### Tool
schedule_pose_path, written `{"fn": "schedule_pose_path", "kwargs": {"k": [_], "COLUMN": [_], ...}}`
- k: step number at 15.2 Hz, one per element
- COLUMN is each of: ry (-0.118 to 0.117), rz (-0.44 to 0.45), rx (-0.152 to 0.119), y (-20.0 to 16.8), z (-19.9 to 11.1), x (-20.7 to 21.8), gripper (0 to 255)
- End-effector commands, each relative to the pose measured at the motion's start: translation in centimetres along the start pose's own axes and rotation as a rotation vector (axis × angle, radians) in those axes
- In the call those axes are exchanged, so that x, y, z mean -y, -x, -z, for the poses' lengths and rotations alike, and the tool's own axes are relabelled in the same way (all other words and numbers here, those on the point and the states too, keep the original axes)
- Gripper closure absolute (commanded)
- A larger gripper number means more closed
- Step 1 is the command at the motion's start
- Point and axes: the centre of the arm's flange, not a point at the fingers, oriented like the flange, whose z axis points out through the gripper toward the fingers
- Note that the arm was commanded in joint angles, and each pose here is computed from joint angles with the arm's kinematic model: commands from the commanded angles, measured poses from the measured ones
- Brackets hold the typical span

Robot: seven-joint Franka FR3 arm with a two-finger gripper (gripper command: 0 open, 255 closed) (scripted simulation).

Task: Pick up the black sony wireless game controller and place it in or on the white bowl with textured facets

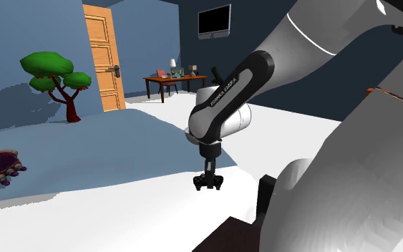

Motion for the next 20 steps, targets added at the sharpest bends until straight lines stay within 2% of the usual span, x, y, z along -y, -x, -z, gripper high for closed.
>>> {"fn": "schedule_pose_path", "kwargs": {"k": [1, 20], "ry": [0.0, 0.0], "rz": [0.0, 0.0], "rx": [0.0, 0.0], "y": [0.1, 0.4], "z": [1.0, 11.1], "x": [0.0, 0.2], "gripper": [255, 255]}}
